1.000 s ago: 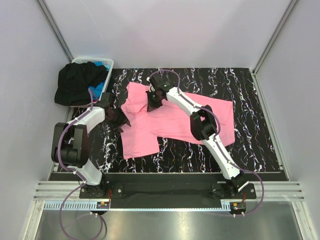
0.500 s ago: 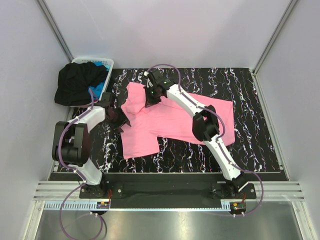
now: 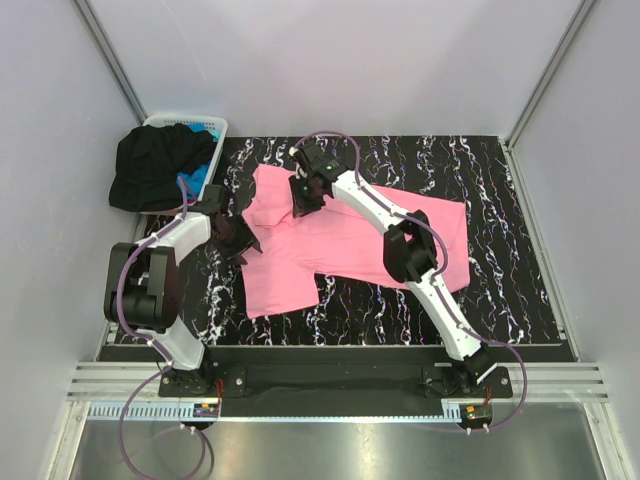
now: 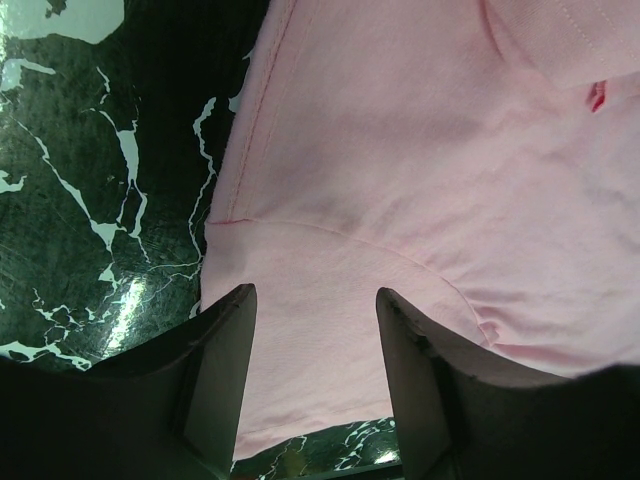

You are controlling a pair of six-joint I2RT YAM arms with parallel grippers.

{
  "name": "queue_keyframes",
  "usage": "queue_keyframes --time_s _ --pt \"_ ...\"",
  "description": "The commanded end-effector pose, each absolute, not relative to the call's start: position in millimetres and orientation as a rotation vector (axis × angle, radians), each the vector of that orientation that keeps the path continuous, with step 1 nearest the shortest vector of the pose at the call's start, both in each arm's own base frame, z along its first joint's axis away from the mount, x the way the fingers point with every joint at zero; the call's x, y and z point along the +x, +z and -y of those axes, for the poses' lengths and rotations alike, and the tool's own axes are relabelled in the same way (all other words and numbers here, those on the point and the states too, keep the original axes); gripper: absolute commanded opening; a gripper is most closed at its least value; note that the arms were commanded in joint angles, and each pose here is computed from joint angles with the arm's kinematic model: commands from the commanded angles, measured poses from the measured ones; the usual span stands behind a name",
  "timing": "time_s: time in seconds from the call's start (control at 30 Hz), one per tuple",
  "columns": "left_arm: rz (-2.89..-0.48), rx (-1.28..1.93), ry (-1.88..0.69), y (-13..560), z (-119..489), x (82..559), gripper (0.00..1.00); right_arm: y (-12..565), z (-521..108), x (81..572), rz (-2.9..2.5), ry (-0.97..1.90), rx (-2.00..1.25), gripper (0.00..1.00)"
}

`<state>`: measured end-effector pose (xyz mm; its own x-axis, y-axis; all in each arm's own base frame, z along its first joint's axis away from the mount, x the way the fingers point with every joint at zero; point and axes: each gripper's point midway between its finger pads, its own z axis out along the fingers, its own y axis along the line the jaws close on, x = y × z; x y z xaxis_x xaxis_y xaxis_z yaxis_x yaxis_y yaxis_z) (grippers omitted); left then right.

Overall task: Fold and stack the t-shirts
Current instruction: Fold the tshirt

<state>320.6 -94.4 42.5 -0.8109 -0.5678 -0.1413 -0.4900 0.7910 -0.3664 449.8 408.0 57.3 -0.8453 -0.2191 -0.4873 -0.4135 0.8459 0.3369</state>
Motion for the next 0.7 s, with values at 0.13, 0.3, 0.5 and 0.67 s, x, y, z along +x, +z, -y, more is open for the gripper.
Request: queue_keyframes --time_s 0.13,0.3,0.5,0.67 --pt "-2.695 -0.790 -0.468 53.8 92.1 334.4 0.56 43.1 -415.3 449.6 -2.591 0.614 -0.487 0.31" --pt "-2.699 -0.789 -0.470 53.0 92.5 333.2 0.56 37.0 -417.7 448.2 -2.599 0.624 -0.494 0.31" --pt "-2.697 -0.783 -0.471 53.6 92.5 334.0 0.56 31.2 -420.0 449.1 -2.599 0.639 -0.504 0.31" --pt "-2.701 -0.783 -0.469 52.5 92.3 332.6 0.56 25.8 -422.7 449.3 -2.602 0.653 -0.505 0.31"
